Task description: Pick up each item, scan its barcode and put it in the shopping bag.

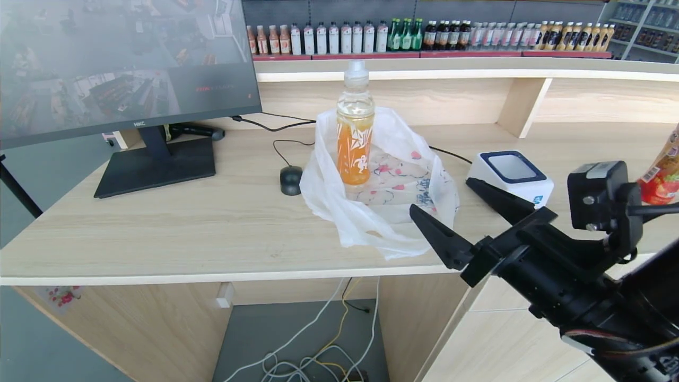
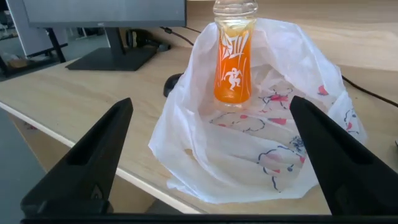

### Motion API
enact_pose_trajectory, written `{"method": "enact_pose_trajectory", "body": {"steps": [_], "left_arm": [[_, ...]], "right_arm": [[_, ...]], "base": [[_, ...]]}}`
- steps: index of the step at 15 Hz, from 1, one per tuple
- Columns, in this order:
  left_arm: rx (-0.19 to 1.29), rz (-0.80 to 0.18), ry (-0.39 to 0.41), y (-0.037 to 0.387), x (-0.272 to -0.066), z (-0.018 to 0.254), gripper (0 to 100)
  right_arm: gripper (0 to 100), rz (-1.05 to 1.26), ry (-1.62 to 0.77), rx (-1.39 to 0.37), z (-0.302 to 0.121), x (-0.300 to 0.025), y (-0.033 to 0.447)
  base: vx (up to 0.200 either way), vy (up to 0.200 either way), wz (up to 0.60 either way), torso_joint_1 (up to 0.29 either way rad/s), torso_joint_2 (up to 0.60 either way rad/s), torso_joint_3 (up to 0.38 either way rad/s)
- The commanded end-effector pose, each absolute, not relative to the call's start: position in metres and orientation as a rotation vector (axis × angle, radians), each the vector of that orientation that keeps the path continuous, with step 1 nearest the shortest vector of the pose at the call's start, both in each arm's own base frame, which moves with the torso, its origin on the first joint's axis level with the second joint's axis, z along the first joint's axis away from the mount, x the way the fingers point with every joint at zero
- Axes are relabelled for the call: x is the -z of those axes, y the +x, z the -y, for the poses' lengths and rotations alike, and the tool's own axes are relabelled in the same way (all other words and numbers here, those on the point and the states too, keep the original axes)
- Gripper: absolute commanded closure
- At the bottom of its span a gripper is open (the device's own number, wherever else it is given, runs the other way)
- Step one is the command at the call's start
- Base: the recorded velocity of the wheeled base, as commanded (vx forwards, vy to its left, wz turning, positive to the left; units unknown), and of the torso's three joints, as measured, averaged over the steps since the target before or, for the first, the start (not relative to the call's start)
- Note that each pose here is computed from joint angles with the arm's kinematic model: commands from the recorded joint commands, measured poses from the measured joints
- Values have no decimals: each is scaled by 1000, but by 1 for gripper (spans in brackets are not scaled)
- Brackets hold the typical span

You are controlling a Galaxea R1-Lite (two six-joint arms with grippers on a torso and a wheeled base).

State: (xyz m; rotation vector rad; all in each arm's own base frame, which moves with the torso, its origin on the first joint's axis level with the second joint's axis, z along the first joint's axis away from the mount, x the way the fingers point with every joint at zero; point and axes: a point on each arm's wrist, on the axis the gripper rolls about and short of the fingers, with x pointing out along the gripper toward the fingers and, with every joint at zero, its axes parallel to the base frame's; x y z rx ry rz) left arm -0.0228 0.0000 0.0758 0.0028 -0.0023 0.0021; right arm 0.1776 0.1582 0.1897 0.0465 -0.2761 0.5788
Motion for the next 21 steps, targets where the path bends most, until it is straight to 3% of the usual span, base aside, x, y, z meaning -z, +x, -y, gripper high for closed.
{"method": "enact_pose_trajectory", "body": {"steps": [1, 5, 21], "left_arm": [[-3, 3, 3, -23, -76, 0, 0], [-2, 3, 2, -23, -76, 0, 0], [-3, 3, -5, -23, -76, 0, 0]], "right_arm": [[0, 277, 59, -615, -152, -188, 168], [0, 270, 63, -631, -156, -185, 172], [0, 276, 64, -625, -152, -187, 171]], "base": [[0, 0, 0, 0, 0, 0], [0, 0, 0, 0, 0, 0], [0, -200, 0, 4, 3, 1]]}}
